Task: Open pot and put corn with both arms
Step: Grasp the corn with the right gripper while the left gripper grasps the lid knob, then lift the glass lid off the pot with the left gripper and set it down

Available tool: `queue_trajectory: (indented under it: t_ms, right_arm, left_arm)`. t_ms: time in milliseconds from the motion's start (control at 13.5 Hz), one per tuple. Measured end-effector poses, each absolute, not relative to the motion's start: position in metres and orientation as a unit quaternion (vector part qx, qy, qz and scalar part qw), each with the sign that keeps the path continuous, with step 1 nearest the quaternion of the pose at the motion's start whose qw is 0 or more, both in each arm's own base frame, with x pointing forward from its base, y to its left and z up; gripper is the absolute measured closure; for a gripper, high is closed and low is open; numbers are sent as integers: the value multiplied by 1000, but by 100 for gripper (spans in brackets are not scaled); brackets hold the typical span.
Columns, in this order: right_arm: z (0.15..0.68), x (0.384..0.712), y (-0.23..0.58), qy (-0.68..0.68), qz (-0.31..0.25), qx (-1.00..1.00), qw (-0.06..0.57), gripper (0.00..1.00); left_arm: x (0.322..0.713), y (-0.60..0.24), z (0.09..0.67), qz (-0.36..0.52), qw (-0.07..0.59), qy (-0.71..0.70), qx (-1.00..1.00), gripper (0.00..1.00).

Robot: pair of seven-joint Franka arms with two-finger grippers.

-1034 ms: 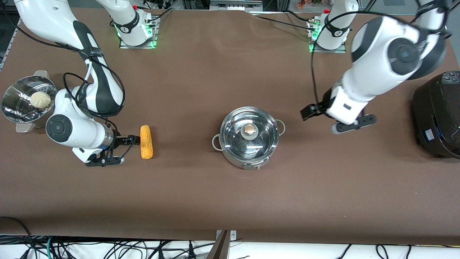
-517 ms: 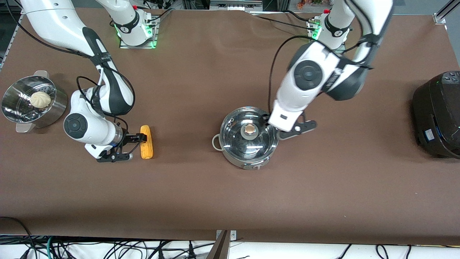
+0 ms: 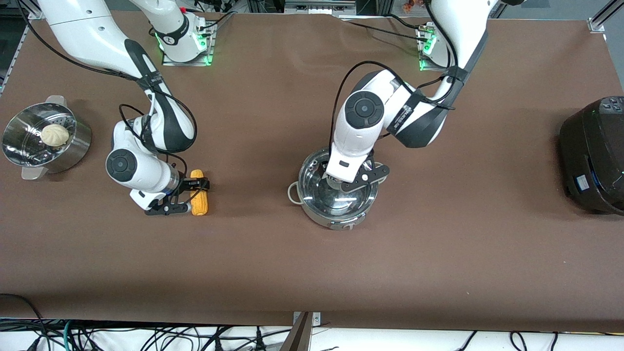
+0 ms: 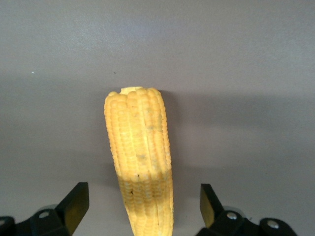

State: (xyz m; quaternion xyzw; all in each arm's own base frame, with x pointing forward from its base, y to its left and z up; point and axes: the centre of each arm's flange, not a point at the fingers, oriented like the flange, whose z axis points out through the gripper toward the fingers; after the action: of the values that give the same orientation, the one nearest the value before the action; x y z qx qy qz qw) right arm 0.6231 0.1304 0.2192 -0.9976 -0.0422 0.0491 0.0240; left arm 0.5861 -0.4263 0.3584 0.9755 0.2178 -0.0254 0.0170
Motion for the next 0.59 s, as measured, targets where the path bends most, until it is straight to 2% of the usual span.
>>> queue_trajectory:
  t_ms: [295, 369, 443, 517, 591]
  right_arm:
    - [206, 621, 130, -41, 47, -998, 25, 0]
    - [203, 621, 130, -41, 46, -998, 26, 0]
    - [199, 620, 130, -41, 45, -998, 26, 0]
    - [197, 620, 130, -41, 45, -998, 26, 0]
    - [196, 621, 130, -40, 43, -998, 26, 0]
  left_arm:
    - [594, -429, 347, -28, 18, 223, 974, 2]
    - [594, -429, 348, -28, 18, 224, 974, 7]
    - [594, -429, 348, -27, 19, 224, 974, 7]
    - [594, -430, 349, -27, 19, 223, 974, 14]
    - [594, -430, 349, -27, 19, 223, 974, 26]
